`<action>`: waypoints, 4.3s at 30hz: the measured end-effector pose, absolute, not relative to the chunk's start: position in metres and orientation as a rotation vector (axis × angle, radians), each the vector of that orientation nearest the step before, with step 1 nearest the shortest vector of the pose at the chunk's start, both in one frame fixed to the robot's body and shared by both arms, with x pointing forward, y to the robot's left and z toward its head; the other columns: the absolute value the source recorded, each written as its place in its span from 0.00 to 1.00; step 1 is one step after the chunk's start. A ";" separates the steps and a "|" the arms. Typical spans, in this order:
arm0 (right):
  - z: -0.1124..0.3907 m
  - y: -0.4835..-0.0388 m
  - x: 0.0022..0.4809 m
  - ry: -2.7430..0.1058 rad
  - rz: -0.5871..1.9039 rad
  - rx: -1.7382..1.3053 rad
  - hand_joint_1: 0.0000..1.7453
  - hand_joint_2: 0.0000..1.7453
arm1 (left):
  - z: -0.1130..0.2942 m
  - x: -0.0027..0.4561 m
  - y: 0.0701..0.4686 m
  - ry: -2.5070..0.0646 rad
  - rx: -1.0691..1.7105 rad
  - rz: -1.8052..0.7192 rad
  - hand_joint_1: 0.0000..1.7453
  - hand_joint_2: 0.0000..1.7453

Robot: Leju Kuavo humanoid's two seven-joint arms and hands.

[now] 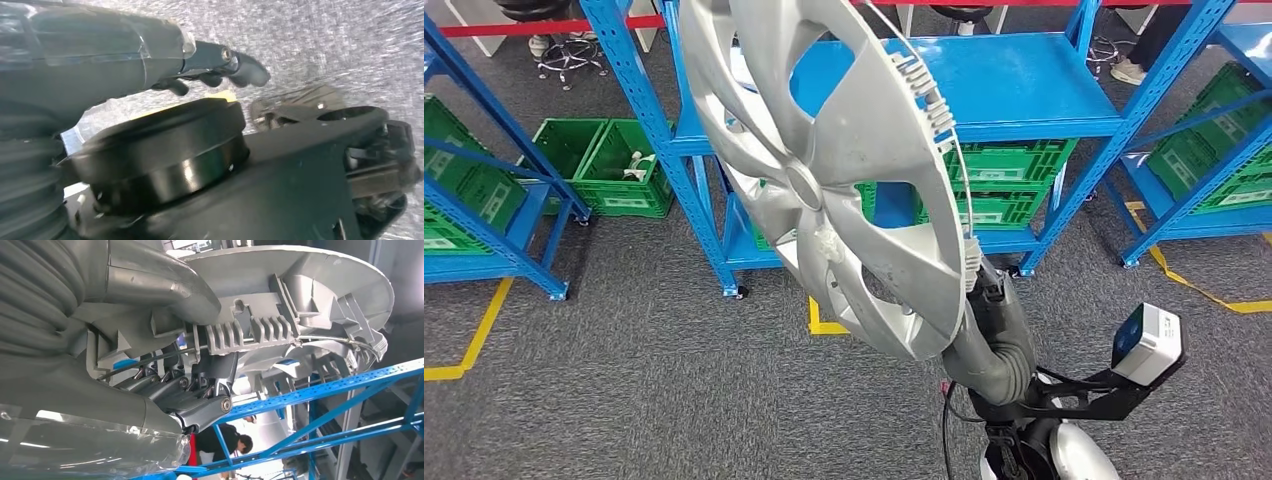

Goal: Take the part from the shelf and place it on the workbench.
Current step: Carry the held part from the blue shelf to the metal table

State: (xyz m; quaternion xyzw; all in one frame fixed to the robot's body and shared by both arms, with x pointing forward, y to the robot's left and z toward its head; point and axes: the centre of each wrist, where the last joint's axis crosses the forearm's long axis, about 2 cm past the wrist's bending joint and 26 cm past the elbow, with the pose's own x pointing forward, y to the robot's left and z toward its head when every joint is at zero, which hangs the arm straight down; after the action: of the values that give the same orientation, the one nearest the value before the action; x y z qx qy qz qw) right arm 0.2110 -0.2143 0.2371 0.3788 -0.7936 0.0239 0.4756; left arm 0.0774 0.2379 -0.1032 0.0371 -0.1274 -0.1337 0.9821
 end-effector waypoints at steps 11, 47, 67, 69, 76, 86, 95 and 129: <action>0.239 -0.212 0.208 -1.949 0.083 0.923 1.00 1.00 | -0.103 0.076 0.236 -0.261 0.072 -0.274 0.00 1.00; 0.243 -0.211 0.205 -1.971 0.095 0.930 1.00 1.00 | -0.103 0.077 0.236 -0.261 0.075 -0.277 0.00 1.00; 0.246 -0.211 0.207 -1.981 0.104 0.932 1.00 1.00 | -0.103 0.077 0.237 -0.273 0.075 -0.277 0.00 1.00; 0.246 -0.211 0.207 -1.983 0.105 0.932 1.00 1.00 | -0.103 0.077 0.237 -0.273 0.075 -0.277 0.00 1.00; 0.247 -0.211 0.208 -1.986 0.109 0.934 1.00 1.00 | -0.103 0.077 0.236 -0.273 0.074 -0.279 0.00 1.00; 0.248 -0.211 0.208 -1.987 0.113 0.935 1.00 1.00 | -0.102 0.079 0.232 -0.276 0.066 -0.281 0.00 1.00; 0.248 -0.211 0.209 -1.984 0.118 0.937 1.00 1.00 | -0.103 0.080 0.235 -0.272 0.073 -0.282 0.00 1.00; 0.244 -0.185 0.215 -1.944 0.147 0.971 1.00 1.00 | -0.104 0.079 0.254 -0.259 0.080 -0.259 0.00 1.00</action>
State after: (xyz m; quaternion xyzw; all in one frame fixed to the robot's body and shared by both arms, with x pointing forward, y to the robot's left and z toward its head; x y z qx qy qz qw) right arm 0.2147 -0.1846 0.2436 0.3953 -0.7908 0.0598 0.4635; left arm 0.0794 0.2535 -0.1044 0.0396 -0.1288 -0.1285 0.9825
